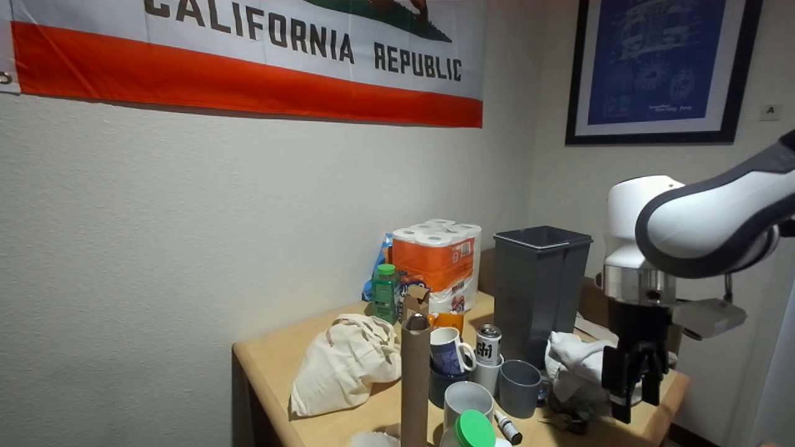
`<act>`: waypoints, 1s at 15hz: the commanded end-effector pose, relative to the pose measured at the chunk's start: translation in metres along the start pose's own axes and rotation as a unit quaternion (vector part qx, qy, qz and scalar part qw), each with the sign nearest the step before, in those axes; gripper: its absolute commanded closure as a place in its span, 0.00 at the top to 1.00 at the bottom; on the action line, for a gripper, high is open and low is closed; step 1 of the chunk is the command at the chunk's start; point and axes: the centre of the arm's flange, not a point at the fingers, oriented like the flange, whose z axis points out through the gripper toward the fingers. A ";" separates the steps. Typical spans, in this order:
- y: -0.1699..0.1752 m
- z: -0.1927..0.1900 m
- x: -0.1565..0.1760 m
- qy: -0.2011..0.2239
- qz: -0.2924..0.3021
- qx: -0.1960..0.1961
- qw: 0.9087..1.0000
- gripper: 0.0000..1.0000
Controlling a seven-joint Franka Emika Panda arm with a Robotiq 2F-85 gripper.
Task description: Turn over the black box
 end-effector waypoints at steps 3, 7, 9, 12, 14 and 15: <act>0.011 0.077 0.049 0.001 -0.042 0.029 0.999 1.00; 0.011 0.114 0.069 -0.002 -0.065 0.038 0.997 1.00; 0.009 0.130 0.079 -0.007 -0.076 0.040 0.996 1.00; 0.006 0.146 0.093 -0.009 -0.093 0.045 0.995 1.00; 0.004 0.154 0.101 -0.011 -0.103 0.050 0.993 1.00; 0.004 0.157 0.104 -0.012 -0.106 0.053 0.993 1.00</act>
